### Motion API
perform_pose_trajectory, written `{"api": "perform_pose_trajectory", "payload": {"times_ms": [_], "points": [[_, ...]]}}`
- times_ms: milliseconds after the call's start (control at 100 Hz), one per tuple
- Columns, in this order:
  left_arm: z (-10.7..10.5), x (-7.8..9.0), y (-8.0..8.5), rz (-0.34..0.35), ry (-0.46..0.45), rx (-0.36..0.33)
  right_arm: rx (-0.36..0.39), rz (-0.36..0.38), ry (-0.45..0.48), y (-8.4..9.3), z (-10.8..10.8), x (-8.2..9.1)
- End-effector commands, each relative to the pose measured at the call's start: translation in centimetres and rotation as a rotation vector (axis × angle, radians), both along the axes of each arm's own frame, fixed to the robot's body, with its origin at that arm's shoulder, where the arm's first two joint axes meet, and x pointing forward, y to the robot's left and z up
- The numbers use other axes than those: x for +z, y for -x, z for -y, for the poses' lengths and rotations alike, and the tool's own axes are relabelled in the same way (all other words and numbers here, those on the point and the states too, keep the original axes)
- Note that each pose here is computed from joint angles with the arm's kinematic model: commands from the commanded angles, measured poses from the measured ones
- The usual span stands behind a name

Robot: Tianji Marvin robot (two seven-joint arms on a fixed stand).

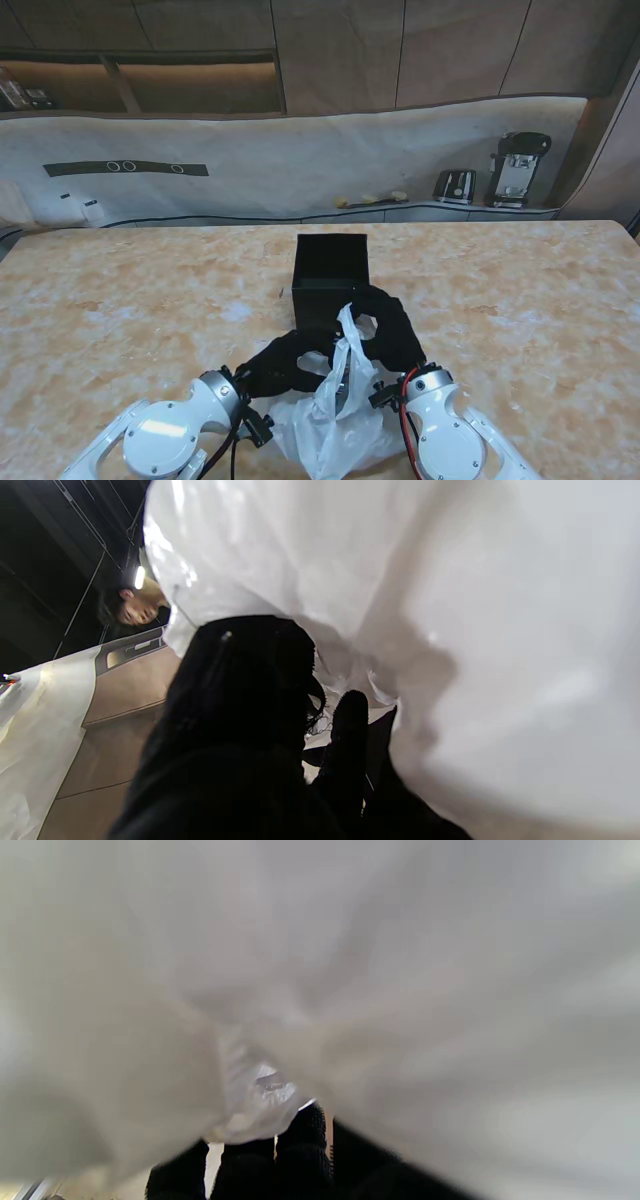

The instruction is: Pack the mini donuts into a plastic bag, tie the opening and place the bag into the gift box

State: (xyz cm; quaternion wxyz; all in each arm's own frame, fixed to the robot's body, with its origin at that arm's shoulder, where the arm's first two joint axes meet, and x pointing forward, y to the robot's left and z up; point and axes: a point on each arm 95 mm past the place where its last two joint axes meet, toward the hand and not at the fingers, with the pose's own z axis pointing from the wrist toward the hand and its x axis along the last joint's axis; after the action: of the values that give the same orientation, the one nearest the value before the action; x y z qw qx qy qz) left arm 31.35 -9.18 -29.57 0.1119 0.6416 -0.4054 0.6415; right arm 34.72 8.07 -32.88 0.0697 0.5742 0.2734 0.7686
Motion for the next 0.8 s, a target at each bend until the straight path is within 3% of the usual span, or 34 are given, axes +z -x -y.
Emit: {"api": "perform_pose_trajectory", "payload": {"times_ms": [0,170,430,790], "points": [[0.1,0.0,0.4,-0.010,-0.008,-0.026,0.012,-0.014,-0.005,0.3,-0.5,-0.3],[0.2,0.0,0.5,-0.024,-0.032,-0.004,0.010,-0.014,0.001,0.3,-0.7,-0.3],[1.0,0.1,0.8,-0.049,-0.061,0.106,-0.007,0.010,0.044,0.5,-1.4,-0.4],[1.6,0.4,1.2,-0.078,-0.067,0.154,-0.018,0.066,0.116,0.6,-2.1,-0.4]]}}
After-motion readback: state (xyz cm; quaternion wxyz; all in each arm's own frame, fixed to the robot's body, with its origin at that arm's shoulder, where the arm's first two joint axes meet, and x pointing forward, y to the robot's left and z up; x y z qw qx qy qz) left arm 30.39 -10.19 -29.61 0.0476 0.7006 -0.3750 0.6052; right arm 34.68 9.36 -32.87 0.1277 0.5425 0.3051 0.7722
